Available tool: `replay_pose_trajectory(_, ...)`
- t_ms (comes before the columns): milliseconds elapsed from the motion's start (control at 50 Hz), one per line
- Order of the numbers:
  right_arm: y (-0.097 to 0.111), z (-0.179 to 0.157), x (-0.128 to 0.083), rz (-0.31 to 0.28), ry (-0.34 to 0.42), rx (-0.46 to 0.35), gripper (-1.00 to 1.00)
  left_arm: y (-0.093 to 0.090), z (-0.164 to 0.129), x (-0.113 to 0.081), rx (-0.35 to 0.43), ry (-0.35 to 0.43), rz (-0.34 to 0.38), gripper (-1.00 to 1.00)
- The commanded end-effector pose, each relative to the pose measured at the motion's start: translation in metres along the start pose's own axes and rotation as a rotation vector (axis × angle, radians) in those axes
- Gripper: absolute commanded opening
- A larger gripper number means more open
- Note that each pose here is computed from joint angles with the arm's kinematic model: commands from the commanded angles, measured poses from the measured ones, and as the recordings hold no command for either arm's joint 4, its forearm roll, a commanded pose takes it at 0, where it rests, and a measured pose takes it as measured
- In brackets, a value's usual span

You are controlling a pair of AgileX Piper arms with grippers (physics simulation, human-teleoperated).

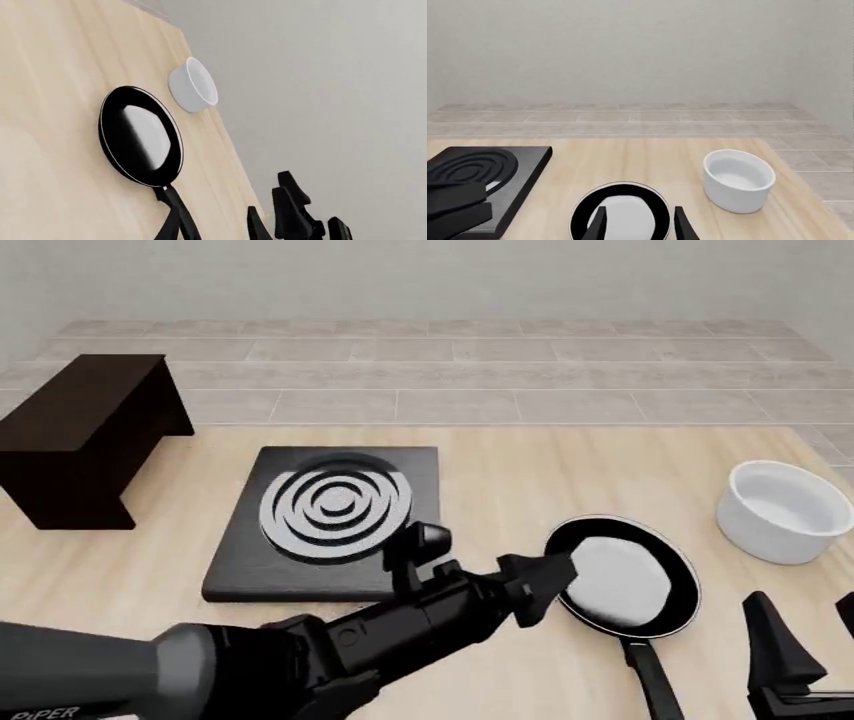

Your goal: Put the frying pan on top of the cabinet.

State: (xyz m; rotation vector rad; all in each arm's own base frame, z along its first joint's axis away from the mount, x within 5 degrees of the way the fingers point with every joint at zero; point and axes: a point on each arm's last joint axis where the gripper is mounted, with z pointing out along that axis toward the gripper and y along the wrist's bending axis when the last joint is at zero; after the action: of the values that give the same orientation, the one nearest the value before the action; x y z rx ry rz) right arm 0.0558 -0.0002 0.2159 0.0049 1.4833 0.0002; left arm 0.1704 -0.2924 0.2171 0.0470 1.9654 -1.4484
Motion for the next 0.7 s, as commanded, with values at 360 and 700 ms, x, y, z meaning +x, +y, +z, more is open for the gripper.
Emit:
replay_pose_trajectory(360,0.000,0.000,-0.003,0.007,-0.002,-0.001,1.00,0.028,0.041,0.049,-0.023,0.091,-0.149,1.00)
replay_pose_trajectory(700,0.000,0.000,-0.003,0.017,-0.003,0.000,1.00,0.036,0.050,0.069,-0.020,0.122,-0.206,1.00)
